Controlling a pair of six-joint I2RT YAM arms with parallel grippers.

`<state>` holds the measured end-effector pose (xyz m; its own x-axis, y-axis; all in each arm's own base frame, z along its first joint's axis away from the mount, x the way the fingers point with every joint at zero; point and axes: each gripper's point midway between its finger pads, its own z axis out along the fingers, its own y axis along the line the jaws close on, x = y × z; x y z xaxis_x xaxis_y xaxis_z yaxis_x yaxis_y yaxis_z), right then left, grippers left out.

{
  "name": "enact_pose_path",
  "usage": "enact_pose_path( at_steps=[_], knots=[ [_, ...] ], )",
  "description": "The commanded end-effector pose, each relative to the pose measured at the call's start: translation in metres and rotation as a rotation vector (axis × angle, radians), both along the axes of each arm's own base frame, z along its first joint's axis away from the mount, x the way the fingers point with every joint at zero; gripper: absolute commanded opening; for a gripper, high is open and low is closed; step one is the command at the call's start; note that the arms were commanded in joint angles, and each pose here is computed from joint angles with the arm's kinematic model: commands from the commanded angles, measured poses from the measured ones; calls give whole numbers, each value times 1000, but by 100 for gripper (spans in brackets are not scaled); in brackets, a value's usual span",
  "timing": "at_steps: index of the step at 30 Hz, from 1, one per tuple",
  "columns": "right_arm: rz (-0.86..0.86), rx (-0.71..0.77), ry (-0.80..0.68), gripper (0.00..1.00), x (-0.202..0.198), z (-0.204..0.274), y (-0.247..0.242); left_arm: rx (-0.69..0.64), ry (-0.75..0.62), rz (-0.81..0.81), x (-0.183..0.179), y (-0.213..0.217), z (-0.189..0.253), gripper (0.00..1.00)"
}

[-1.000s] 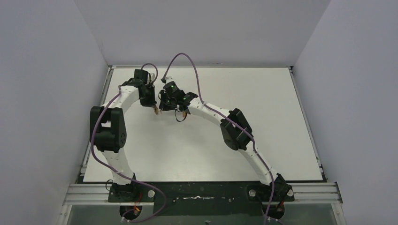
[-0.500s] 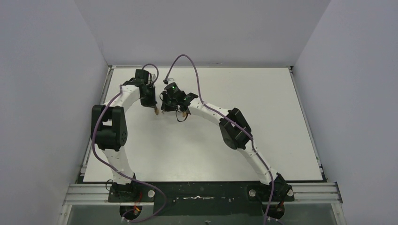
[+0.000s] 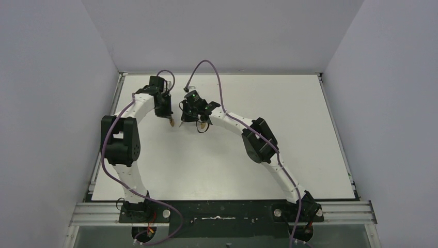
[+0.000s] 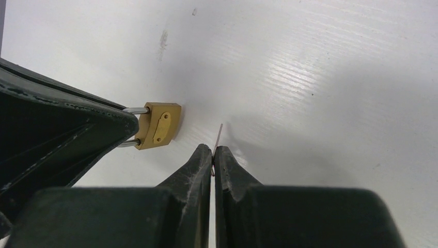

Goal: Lock with the key
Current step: Place the lock at the center of the board.

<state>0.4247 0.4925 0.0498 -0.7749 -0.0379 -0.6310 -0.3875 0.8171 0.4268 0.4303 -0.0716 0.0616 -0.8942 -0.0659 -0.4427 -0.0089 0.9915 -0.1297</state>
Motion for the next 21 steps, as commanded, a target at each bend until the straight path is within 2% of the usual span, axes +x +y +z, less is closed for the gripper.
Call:
enact_pose_path(
  at_steps=[1,21],
  knots=[
    [-20,27,-28,0,7,13,0,10,-65,-9,18,-3,18,0],
    [-24,4,-21,0,5,6,-6,16,-59,-16,18,-5,16,0]
  ],
)
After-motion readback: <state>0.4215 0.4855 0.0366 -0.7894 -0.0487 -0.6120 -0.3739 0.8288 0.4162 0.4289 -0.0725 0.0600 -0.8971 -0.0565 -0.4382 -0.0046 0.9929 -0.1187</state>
